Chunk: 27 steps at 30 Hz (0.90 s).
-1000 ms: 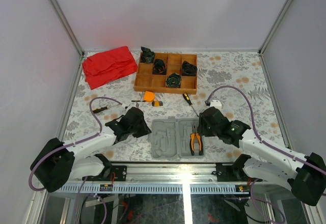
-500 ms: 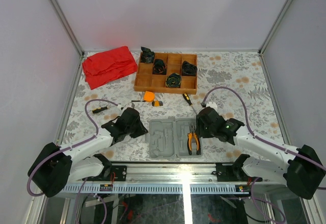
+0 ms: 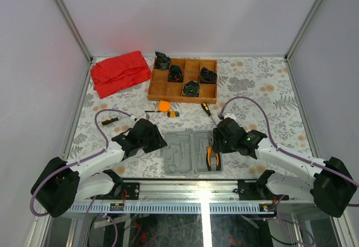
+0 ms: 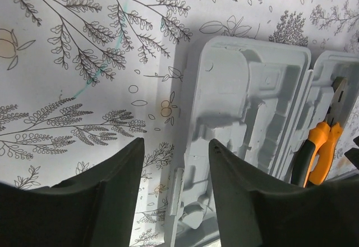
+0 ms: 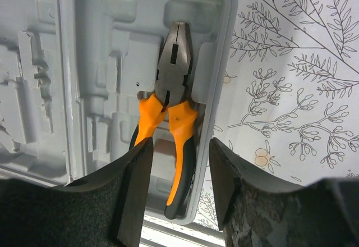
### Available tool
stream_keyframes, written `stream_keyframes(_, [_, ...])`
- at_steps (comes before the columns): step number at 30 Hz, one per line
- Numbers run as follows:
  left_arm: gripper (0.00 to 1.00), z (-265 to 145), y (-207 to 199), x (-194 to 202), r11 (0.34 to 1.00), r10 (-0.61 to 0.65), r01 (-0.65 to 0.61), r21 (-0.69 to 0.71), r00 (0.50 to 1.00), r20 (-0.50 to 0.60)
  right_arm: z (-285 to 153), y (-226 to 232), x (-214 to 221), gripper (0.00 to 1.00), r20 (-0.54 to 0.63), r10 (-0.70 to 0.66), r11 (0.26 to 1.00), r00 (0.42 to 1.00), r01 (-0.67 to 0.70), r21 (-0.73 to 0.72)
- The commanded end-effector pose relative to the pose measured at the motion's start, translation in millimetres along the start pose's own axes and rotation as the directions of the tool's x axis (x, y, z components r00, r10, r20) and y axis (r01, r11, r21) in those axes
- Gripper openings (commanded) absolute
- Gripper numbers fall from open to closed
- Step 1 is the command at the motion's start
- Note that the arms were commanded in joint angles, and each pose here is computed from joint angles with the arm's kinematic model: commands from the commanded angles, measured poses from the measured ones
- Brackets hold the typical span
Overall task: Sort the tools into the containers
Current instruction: Move the storage box to the center of the board, then adjust the pliers in the storage box.
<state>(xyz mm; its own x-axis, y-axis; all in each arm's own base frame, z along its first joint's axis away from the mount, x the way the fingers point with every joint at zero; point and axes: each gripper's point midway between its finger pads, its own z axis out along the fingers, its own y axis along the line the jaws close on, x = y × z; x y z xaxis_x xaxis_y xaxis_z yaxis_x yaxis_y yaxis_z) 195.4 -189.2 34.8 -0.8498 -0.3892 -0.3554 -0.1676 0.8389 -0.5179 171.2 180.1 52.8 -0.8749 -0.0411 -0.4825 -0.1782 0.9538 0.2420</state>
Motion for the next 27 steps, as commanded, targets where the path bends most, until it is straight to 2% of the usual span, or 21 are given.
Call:
stream_keyframes(1, [0.5,1,-15,-8,0.998,0.042,-0.043,0.053,0.999,0.012,-5,10,-14,0.52,0.034,-0.008,0.999,0.999,0.009,-0.035])
stream_keyframes(6, [0.49,11,-16,-10,0.997,0.067,-0.066,0.034,0.998,-0.002,-4,8,-13,0.52,0.034,-0.009,0.999,0.999,0.01,-0.03])
stream_keyframes(17, [0.15,27,-10,-10,0.999,0.037,-0.038,-0.01,0.999,-0.009,-5,3,-11,0.52,0.039,-0.004,1.0,0.999,0.004,-0.008])
stream_keyframes(22, [0.05,25,1,-8,0.998,0.003,-0.003,-0.055,1.0,-0.002,-4,-11,-10,0.51,0.02,-0.012,0.997,1.0,0.011,0.075])
stream_keyframes(27, [0.01,19,8,-4,0.997,-0.047,0.047,-0.067,0.999,0.01,-1,-5,-5,0.43,-0.019,-0.033,0.998,0.999,0.034,0.051])
